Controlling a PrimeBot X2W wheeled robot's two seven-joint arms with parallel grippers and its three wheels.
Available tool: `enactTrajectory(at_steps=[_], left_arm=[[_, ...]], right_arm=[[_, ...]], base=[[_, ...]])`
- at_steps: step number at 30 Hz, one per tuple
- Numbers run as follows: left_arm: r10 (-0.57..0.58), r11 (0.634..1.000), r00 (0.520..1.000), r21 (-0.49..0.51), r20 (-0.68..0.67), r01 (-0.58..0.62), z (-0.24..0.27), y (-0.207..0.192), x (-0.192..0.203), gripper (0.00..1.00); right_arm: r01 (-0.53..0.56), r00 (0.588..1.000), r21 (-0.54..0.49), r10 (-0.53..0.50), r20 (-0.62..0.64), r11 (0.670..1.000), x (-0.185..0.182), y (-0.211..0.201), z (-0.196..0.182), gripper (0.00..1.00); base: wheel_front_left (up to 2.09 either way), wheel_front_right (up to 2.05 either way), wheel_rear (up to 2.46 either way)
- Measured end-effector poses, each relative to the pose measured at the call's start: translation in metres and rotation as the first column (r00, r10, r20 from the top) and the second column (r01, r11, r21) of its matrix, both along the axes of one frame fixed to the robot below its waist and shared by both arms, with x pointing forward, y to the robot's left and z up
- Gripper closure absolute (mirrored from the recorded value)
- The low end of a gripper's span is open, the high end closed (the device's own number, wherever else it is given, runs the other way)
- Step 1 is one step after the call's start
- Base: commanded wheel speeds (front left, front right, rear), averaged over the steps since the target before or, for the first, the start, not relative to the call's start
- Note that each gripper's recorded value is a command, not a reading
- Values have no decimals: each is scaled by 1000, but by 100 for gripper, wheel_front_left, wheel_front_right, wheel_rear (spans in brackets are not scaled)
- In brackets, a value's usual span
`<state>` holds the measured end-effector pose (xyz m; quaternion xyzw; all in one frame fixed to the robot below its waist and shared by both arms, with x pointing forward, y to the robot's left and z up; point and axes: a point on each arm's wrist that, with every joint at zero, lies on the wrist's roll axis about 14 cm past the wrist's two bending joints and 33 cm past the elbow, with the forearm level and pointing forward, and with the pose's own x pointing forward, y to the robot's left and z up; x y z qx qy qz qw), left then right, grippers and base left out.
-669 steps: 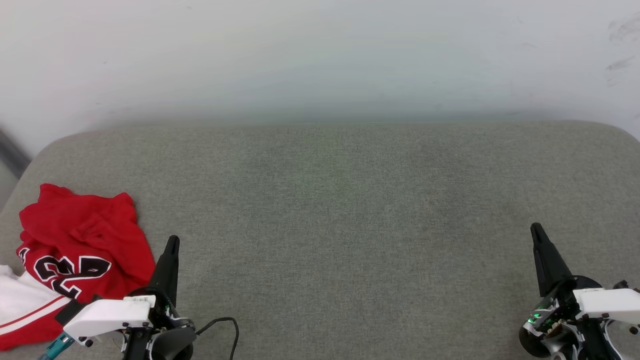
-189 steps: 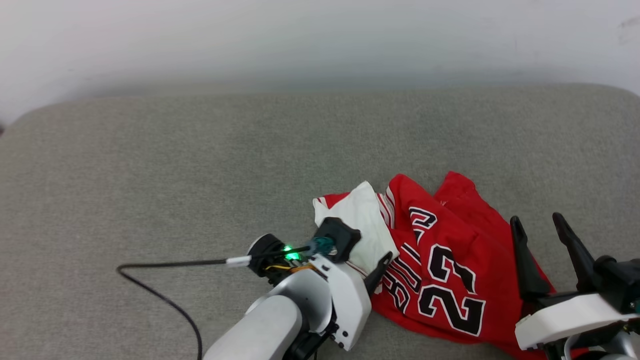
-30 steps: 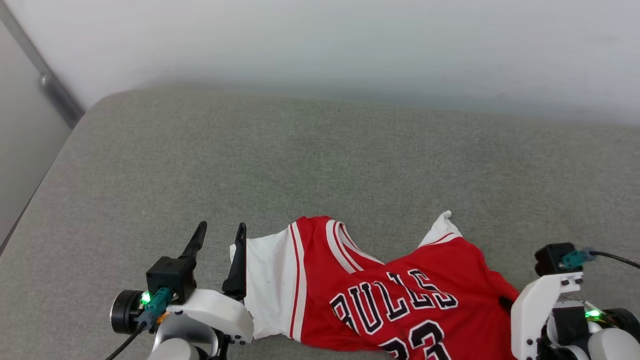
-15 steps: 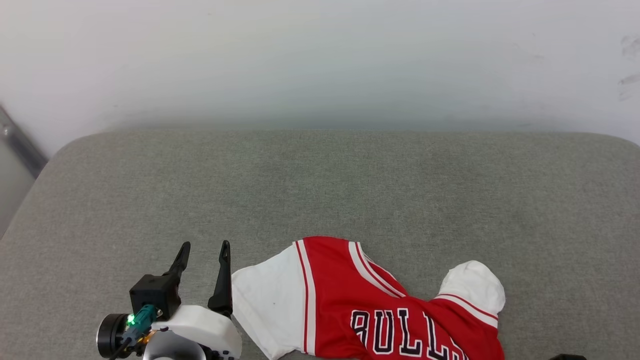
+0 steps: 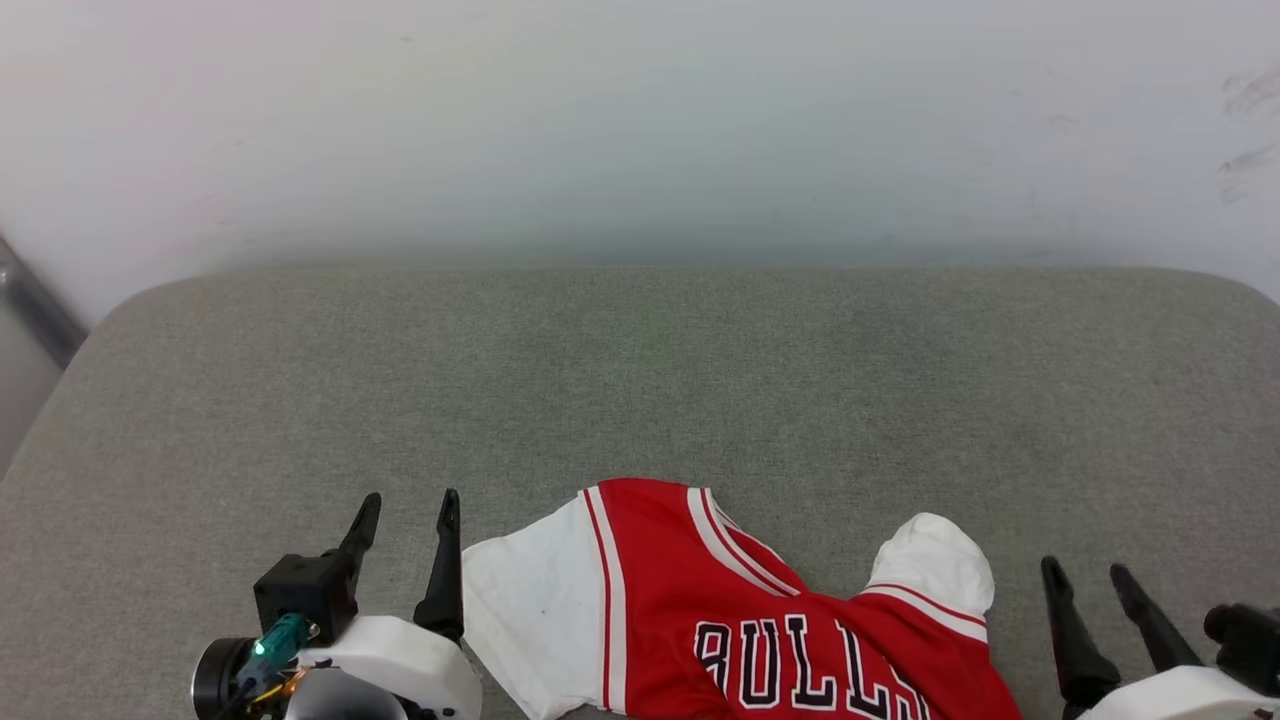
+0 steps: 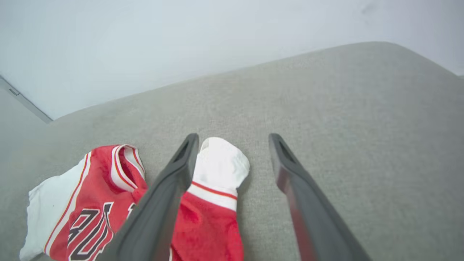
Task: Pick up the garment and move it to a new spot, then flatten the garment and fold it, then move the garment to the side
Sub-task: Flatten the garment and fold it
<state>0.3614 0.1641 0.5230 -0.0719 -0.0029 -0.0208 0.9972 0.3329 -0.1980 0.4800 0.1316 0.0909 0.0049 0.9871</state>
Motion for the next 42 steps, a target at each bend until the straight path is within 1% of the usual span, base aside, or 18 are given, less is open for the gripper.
enactTrajectory(at_steps=[4,8,10,12,15,18,23,26,30,31,32,33,34,35,36,37,40,42], left_arm=[[24,1000,999,12,-34,-24,-6,11,-1,0],[39,999,994,37,-100,-36,-16,22,-1,0],[22,999,985,39,-169,-16,-27,22,-3,0],[-11,1000,967,18,-253,16,-40,17,-5,0],[-65,997,936,15,-347,75,-51,9,-2,0],[-120,991,883,0,-454,135,-65,1,3,0],[-158,980,760,-3,-631,201,-95,1,15,0],[-155,975,669,-2,-727,224,-119,3,17,0],[-161,966,572,-10,-804,257,-147,-3,16,0],[-167,963,555,-14,-815,270,-151,-6,17,0],[-167,963,555,-14,-815,270,-151,-6,17,0],[-178,959,524,-28,-833,281,-159,-10,17,0],[-187,958,512,-40,-839,285,-161,-12,16,1],[-193,956,504,-45,-842,290,-163,-14,16,54],[-198,955,506,-49,-840,293,-162,-15,16,82],[-202,956,514,-54,-834,289,-161,-17,16,100],[-229,957,564,-78,-793,280,-156,-28,15,100],[-235,960,608,-82,-759,269,-150,-32,16,100]], right_arm=[[-10,992,-46,15,124,999,14,6,30,0],[-21,983,-87,36,180,996,21,11,47,0],[-34,979,-95,52,199,995,23,16,54,0],[-41,976,-106,63,207,994,23,19,57,0],[-48,977,-108,69,201,993,24,21,58,0],[-60,974,-105,81,210,993,28,25,62,0],[-66,976,-84,82,201,994,42,27,59,0],[-65,979,-76,78,188,995,48,26,53,0],[-43,985,-68,54,163,997,49,19,43,0],[-33,986,-62,43,160,998,49,16,41,0],[-33,986,-62,43,160,998,49,16,41,0],[-18,989,-61,27,146,998,47,11,36,0],[-12,990,-61,20,140,998,46,9,33,0],[-5,990,-57,13,140,998,46,7,33,0],[1,990,-56,7,138,998,45,5,32,0],[7,990,-57,1,139,998,45,3,32,0],[26,991,-41,-20,134,999,44,-4,31,0],[27,991,-42,-22,129,999,44,-5,32,0]], base=[[0,0,0],[0,0,0],[0,0,0],[0,0,0],[0,0,0],[0,0,0],[0,0,0],[0,0,0],[0,0,0],[0,0,0],[0,0,0],[0,0,0],[0,0,0],[0,0,0],[0,0,0],[0,0,0],[0,0,0],[0,0,0]])
